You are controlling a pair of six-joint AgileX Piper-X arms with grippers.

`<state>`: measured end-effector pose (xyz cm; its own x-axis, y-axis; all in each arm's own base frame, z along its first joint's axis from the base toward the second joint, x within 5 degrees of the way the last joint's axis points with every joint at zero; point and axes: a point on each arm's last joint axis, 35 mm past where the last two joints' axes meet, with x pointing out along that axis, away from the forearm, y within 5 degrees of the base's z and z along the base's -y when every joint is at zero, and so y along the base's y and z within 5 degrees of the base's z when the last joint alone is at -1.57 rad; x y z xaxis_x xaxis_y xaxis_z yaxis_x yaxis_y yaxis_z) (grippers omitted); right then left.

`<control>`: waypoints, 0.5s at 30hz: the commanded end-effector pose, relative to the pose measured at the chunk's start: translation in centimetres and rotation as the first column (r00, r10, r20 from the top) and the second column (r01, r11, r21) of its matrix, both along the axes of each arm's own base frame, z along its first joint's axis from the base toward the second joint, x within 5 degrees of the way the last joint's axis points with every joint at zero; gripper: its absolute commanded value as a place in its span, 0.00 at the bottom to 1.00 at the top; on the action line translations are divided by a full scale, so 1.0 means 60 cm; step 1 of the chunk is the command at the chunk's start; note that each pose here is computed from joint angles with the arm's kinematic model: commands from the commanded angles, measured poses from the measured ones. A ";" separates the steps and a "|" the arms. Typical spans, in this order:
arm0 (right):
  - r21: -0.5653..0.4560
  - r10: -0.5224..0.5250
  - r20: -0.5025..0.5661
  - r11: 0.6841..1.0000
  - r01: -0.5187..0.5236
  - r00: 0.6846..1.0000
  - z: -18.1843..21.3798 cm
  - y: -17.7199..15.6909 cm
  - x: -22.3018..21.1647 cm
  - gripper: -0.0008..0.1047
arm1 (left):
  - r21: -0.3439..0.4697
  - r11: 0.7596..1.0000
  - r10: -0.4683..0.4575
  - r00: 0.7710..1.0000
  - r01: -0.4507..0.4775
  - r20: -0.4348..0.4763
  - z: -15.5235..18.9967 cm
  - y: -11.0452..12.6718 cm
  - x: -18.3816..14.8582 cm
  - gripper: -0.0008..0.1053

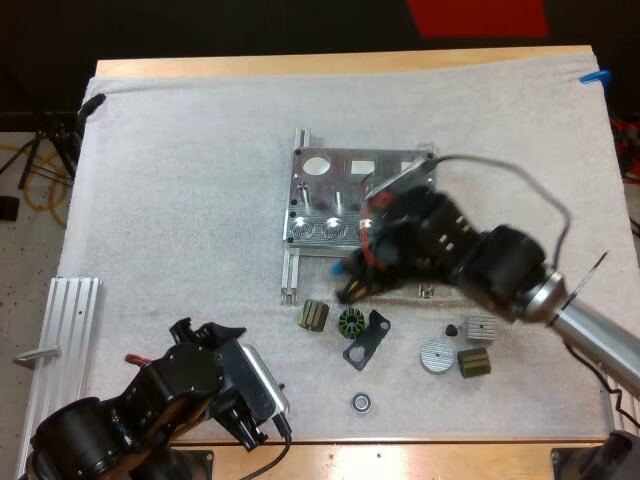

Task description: Load cells from left to right

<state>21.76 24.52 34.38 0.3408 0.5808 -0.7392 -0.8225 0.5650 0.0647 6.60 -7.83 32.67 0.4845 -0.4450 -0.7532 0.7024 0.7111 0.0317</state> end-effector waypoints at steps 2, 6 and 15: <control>-0.035 -0.081 0.040 0.996 0.083 0.996 0.003 -0.027 0.032 0.01 | 0.013 0.998 0.062 0.998 -0.063 0.031 0.003 0.004 0.001 0.74; -0.085 -0.166 0.046 0.982 0.170 0.985 -0.013 -0.052 0.072 0.01 | -0.020 0.995 0.099 0.995 -0.098 0.032 0.005 0.003 0.004 0.74; -0.300 -0.259 0.090 0.914 0.274 0.962 -0.091 -0.072 0.150 0.01 | -0.166 0.981 0.117 0.987 -0.098 0.112 0.027 -0.014 0.016 0.74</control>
